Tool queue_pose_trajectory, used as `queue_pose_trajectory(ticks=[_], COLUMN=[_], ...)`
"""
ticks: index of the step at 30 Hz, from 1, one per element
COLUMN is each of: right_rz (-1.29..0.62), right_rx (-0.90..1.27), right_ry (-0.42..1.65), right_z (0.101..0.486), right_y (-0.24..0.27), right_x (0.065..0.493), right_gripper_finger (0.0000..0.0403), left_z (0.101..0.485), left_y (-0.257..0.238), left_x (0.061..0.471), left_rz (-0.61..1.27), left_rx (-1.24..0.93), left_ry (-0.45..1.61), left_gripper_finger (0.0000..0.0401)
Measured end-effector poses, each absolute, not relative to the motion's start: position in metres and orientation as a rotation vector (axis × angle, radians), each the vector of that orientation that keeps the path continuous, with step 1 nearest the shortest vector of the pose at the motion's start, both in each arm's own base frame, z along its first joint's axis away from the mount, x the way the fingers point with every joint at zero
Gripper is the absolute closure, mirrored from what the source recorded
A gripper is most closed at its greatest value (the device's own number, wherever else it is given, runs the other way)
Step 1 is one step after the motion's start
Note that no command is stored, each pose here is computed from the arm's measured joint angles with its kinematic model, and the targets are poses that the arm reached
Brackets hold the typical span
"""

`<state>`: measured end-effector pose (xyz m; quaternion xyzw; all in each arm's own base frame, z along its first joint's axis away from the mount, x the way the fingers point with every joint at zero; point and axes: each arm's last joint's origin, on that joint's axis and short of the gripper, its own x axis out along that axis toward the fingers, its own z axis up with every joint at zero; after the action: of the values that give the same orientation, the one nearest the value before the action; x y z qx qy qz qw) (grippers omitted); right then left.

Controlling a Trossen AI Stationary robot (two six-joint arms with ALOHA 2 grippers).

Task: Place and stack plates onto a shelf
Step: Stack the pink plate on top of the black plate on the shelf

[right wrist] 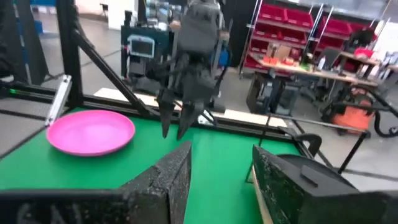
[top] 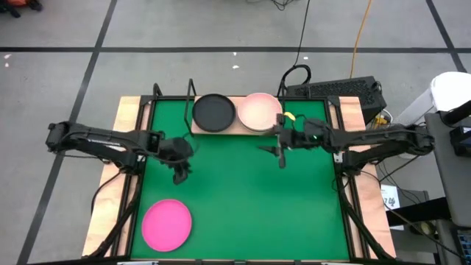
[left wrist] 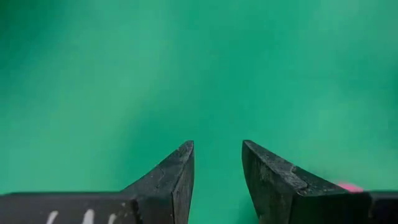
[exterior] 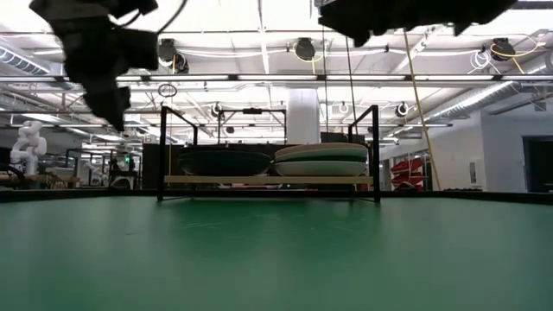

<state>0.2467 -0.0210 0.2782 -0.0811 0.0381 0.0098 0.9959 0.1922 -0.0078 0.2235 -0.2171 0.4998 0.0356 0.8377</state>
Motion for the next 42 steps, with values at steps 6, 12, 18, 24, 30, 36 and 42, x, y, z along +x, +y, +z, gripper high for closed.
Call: queue_pose_trajectory(ticks=[6, 12, 18, 24, 30, 36, 42], right_rz=[0.016, 0.043, 0.056, 0.056, 0.057, 0.058, 0.059], right_rx=[-0.168, -0.177, -0.179, -0.179, -0.179, -0.179, -0.175], right_ry=[0.078, 0.083, 0.105, 0.099, 0.100, 0.101, 0.106], right_z=[0.268, 0.262, 0.251, 0.252, 0.252, 0.251, 0.251], right_y=[-0.001, 0.008, 0.011, 0.011, 0.011, 0.011, 0.011], right_x=[0.228, 0.223, 0.221, 0.221, 0.221, 0.221, 0.221], right_gripper_finger=[0.0252, 0.0252, 0.0252, 0.0252, 0.0252, 0.0252, 0.0252], left_z=[0.204, 0.195, 0.187, 0.177, 0.168, 0.154, 0.145], left_y=[-0.022, -0.037, -0.051, -0.062, -0.075, -0.082, -0.083], left_x=[0.196, 0.199, 0.201, 0.203, 0.210, 0.213, 0.216], left_rz=[-0.041, -0.146, -0.212, -0.241, -0.284, -0.292, -0.290], left_rx=[-0.520, -0.569, -0.534, -0.493, -0.458, -0.430, -0.419], left_ry=[1.264, 1.360, 1.415, 1.463, 1.462, 1.508, 1.534], left_gripper_finger=[0.0263, 0.0263, 0.0263, 0.0263, 0.0263, 0.0263, 0.0263])
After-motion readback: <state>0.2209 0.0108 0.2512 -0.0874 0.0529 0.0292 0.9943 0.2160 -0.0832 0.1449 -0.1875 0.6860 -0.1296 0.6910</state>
